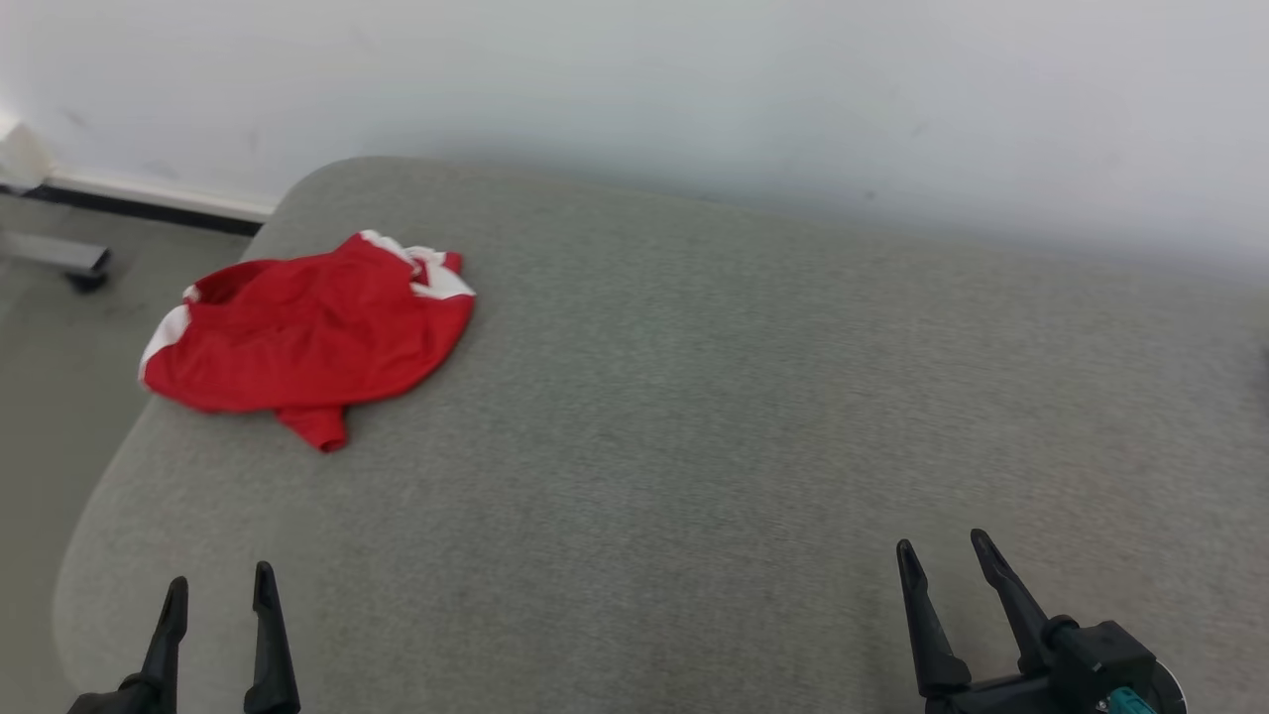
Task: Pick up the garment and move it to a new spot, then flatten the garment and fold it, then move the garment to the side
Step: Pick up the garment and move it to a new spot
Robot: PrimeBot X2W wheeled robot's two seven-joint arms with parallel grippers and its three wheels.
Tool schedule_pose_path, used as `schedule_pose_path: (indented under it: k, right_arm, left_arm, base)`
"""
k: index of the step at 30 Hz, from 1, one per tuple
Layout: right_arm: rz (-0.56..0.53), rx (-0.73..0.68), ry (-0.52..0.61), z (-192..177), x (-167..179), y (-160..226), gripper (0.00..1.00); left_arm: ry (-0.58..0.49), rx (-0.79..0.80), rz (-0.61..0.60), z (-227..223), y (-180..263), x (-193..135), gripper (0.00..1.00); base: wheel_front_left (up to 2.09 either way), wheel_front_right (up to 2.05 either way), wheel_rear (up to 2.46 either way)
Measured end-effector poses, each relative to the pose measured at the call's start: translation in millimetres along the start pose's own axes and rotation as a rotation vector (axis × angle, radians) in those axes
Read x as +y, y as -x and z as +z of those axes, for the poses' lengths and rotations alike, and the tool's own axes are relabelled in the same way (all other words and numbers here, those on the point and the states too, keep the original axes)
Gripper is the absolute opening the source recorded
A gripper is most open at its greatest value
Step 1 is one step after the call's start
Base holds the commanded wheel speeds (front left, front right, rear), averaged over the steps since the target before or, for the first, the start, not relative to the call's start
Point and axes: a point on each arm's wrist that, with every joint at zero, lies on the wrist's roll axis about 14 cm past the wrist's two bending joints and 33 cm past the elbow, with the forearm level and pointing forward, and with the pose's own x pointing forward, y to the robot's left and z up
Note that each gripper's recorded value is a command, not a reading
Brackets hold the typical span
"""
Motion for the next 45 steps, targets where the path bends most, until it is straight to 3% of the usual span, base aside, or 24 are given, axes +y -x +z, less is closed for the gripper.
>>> schedule_pose_path:
  k: [16, 28, 36, 45]
  right_arm:
    - [0.24, 0.04, -0.012, -14.7, 70.3, -43.4, 1.0]
    - [0.25, 0.049, -0.017, -18.4, 72.8, -45.4, 1.0]
    - [0.21, 0.037, 0.019, -12.7, 49.7, -54.3, 1.0]
    - [0.109, 0.009, 0.065, -3.4, -2.9, -68.5, 1.0]
  left_arm:
    - [-0.021, 0.01, 0.244, 4.5, 46.9, 74.1, 1.0]
    - [-0.014, 0.007, 0.279, 5.7, 47.7, 81.4, 1.0]
    - [0.026, -0.084, 0.224, 31.8, -3.6, 67.4, 1.0]
    - [-0.008, -0.195, 0.093, 73.6, -103.3, 33.7, 1.0]
  base:
    - [0.0, 0.0, 0.0]
    - [0.0, 0.0, 0.0]
    - [0.0, 0.0, 0.0]
    - [0.0, 0.0, 0.0]
